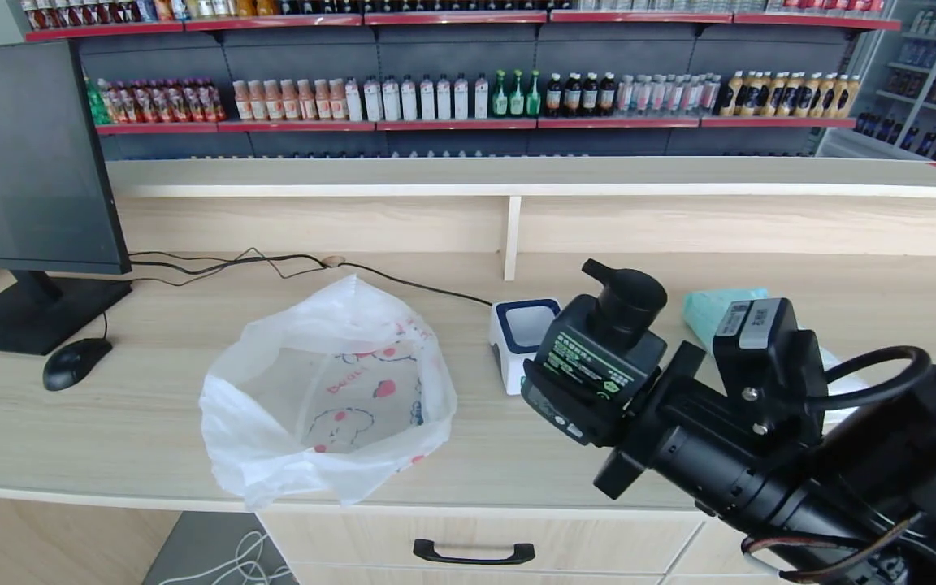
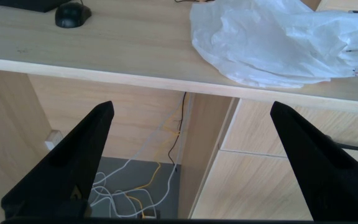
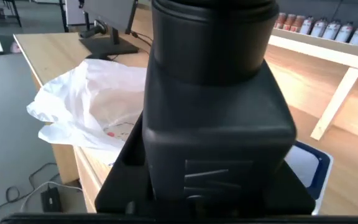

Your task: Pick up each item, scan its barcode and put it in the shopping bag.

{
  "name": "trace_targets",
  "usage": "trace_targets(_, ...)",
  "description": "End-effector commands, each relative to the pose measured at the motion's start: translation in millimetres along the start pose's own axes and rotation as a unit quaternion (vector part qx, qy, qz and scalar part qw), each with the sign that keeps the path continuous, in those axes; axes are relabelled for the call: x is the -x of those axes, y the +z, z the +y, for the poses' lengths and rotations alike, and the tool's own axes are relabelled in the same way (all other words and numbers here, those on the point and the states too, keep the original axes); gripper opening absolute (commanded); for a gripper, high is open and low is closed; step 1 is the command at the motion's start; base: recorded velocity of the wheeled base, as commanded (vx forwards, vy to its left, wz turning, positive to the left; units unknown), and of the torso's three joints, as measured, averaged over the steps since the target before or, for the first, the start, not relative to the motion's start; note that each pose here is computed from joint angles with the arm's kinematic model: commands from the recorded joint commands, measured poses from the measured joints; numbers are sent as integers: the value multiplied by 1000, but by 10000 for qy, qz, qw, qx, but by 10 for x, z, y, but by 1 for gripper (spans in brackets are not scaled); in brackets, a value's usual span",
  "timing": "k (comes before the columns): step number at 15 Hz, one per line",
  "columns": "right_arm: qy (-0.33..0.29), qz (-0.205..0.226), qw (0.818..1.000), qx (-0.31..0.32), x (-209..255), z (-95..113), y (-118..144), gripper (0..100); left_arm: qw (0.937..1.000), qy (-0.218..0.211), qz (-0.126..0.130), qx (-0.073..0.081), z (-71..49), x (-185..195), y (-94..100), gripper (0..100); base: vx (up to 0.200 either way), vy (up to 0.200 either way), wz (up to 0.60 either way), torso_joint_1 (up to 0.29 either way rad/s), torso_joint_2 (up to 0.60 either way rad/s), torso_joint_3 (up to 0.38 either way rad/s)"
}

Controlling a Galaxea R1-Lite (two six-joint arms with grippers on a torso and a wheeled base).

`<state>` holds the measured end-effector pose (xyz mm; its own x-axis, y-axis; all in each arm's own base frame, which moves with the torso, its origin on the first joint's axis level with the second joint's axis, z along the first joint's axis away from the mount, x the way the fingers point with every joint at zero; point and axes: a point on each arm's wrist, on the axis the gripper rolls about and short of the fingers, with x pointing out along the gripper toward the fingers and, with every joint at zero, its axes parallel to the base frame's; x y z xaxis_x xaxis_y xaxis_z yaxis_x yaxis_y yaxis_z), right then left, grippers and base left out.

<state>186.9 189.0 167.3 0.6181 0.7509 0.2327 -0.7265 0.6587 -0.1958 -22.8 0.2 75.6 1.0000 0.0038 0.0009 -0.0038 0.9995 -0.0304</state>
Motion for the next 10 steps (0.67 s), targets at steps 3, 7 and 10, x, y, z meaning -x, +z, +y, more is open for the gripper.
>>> trace_targets(3, 185, 213, 9954, 915, -35, -179, -191, 0, 10000, 4, -4, 1, 0, 0, 0, 100, 0, 0, 0, 0, 0, 0)
trace_targets(7, 255, 254, 9837, 1760, -53, -401, -291, 0, 10000, 4, -4, 1, 0, 0, 0, 100, 0, 0, 0, 0, 0, 0)
trace_targets(10, 402, 69, 9741, 2225, -195, -597, -359, 0, 10000, 4, -4, 1, 0, 0, 0, 100, 0, 0, 0, 0, 0, 0)
